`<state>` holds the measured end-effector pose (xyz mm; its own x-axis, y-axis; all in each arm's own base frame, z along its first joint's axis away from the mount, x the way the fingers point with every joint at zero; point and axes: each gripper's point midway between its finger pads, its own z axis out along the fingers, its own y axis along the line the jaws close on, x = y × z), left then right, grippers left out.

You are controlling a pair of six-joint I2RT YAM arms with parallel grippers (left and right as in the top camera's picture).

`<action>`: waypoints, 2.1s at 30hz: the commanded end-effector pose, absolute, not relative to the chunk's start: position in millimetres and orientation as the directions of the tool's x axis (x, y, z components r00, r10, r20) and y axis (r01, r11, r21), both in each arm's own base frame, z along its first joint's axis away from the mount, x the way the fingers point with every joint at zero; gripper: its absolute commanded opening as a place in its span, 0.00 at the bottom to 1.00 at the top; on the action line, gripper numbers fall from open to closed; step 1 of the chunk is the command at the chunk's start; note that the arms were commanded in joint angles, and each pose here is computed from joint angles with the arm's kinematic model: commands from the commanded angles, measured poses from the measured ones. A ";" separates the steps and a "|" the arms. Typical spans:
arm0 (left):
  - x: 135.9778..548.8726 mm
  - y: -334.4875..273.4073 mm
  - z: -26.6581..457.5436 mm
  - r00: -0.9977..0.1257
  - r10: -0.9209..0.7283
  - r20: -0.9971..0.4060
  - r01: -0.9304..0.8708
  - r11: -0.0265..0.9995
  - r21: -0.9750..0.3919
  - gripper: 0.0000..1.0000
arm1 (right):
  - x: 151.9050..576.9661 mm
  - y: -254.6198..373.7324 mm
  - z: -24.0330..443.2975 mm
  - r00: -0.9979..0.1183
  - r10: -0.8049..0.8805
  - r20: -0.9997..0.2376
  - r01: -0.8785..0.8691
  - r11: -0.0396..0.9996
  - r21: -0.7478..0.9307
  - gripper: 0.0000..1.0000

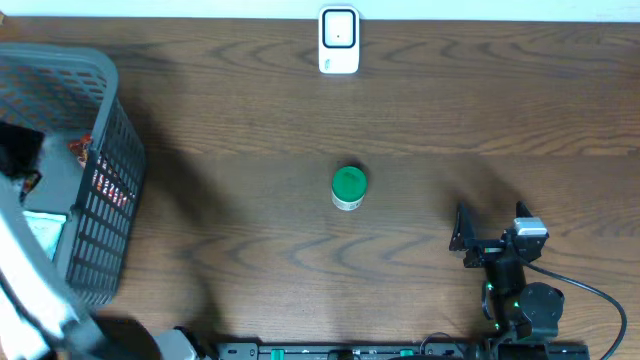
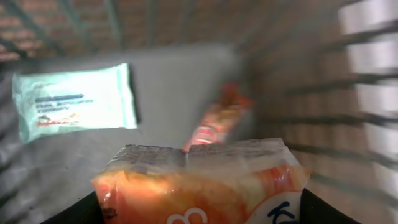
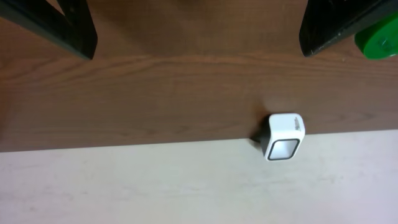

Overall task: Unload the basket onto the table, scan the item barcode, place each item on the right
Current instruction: 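Reach the left gripper into the basket and grasp the orange tissue pack, then carry the tissue pack to the scanner and place it left of the jar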

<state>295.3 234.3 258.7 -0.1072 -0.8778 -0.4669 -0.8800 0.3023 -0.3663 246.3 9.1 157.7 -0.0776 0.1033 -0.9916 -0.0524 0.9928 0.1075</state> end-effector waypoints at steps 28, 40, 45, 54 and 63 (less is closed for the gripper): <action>349.9 -158.4 98.1 -0.957 -0.211 -0.200 -0.207 0.978 -0.042 0.70 | 246.1 9.9 157.3 -0.079 0.115 -0.990 -0.054 0.991 0.120 0.99; 341.8 -197.5 16.9 -0.980 -0.181 -0.083 -0.183 0.983 0.012 0.86 | 246.1 9.9 157.3 -0.079 0.115 -0.990 -0.054 0.991 0.120 0.99; 361.6 -184.9 53.4 -0.973 -0.171 -0.156 -0.167 0.985 -0.033 0.96 | 246.1 9.9 157.3 -0.079 0.115 -0.990 -0.054 0.991 0.120 0.99; 391.4 -59.9 320.2 -0.712 -0.316 -0.626 -0.203 0.947 -0.248 0.96 | 246.1 9.9 157.3 -0.079 0.115 -0.990 -0.054 0.991 0.120 0.99; 271.1 163.0 417.6 -0.199 -0.611 -0.767 -0.696 0.639 -0.328 0.96 | 246.1 9.9 157.3 -0.079 0.115 -0.990 -0.054 0.991 0.120 0.99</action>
<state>294.1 106.2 446.3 -0.2213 -0.5525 -0.8036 -0.5252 0.7618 -0.3792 246.3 9.0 157.7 -0.0776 0.1033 -0.9916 -0.0520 0.9928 0.1075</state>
